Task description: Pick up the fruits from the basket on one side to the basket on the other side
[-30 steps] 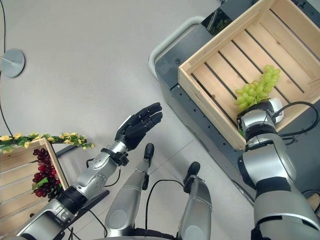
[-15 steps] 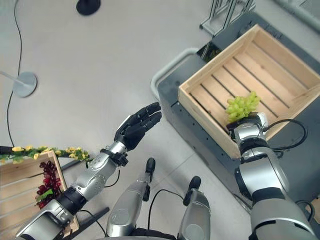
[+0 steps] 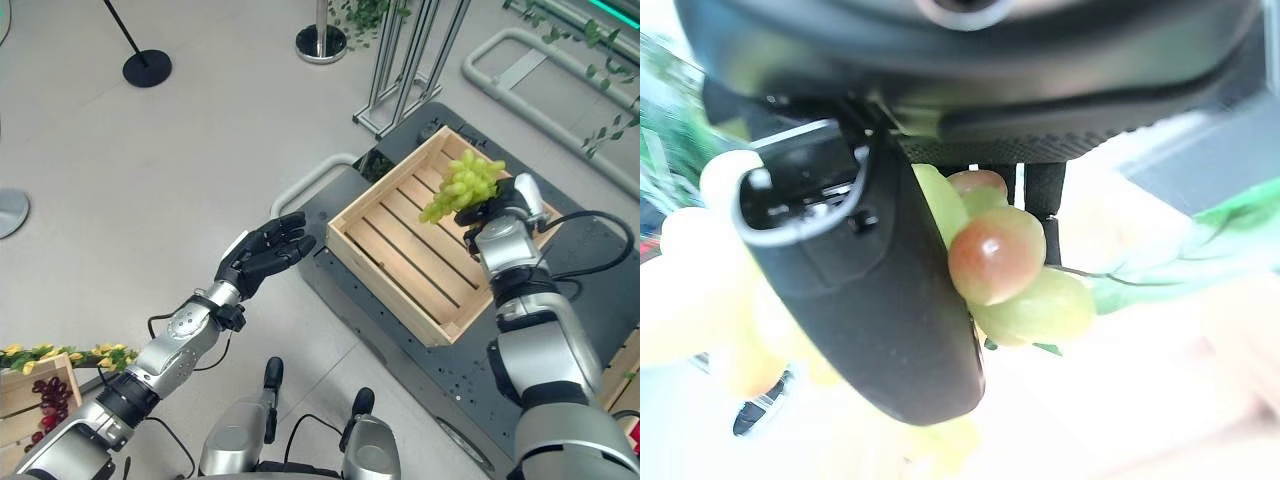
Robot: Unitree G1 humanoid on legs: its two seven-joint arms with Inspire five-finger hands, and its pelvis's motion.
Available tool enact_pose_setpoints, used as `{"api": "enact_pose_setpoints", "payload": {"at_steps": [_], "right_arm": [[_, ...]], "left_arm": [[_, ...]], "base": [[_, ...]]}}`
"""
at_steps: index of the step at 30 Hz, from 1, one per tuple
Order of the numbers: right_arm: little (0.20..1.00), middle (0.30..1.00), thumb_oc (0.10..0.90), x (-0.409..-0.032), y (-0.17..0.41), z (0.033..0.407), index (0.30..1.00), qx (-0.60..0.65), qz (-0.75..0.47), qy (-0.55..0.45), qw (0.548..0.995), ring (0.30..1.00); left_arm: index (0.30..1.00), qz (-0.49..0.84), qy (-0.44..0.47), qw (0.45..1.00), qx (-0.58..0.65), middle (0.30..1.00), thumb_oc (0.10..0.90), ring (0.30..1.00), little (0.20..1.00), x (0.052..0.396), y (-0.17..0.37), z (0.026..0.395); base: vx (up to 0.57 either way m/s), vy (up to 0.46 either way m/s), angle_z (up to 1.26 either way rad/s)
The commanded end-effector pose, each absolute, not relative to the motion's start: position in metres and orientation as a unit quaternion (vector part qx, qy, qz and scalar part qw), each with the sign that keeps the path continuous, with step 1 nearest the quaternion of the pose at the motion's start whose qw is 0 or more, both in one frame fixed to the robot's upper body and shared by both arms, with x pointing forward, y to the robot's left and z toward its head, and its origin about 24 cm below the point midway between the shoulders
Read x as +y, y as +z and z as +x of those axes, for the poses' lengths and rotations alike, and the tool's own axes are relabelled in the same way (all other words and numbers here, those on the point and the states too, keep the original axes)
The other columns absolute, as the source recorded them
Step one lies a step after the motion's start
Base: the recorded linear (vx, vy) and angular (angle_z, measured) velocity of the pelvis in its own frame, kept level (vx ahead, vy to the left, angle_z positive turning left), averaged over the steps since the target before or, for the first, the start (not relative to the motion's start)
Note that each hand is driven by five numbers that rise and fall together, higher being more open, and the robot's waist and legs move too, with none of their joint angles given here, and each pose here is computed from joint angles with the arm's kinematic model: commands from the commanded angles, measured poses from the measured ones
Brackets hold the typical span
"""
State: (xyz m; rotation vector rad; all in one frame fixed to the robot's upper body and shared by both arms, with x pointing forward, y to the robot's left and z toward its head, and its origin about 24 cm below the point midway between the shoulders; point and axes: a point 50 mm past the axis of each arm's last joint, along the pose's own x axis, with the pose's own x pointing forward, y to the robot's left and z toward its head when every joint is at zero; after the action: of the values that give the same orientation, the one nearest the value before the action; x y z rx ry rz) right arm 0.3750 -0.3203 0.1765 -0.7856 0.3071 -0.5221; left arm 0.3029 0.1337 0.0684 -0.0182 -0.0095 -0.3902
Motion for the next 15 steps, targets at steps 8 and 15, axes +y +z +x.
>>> {"api": "enact_pose_setpoints", "payload": {"at_steps": [8, 15], "right_arm": [[0.3, 0.3, 0.4, -0.325, 0.278, 0.369, 0.3, 0.041, -0.679, -0.201, 0.705, 0.3], [0.3, 0.3, 0.4, -0.302, 0.334, 0.37, 0.3, -0.019, -0.783, -0.194, 0.591, 0.3]], "left_arm": [[0.9, 0.074, -0.182, 0.979, -0.051, 0.9, 0.8, 0.9, 0.9, 0.146, 0.072, 0.296], [0.9, 0.173, -0.171, 0.966, -0.085, 0.9, 0.8, 0.9, 0.9, 0.159, 0.082, 0.302]], "base": [[0.05, -0.018, -0.02], [0.01, -0.031, 0.02]]}}
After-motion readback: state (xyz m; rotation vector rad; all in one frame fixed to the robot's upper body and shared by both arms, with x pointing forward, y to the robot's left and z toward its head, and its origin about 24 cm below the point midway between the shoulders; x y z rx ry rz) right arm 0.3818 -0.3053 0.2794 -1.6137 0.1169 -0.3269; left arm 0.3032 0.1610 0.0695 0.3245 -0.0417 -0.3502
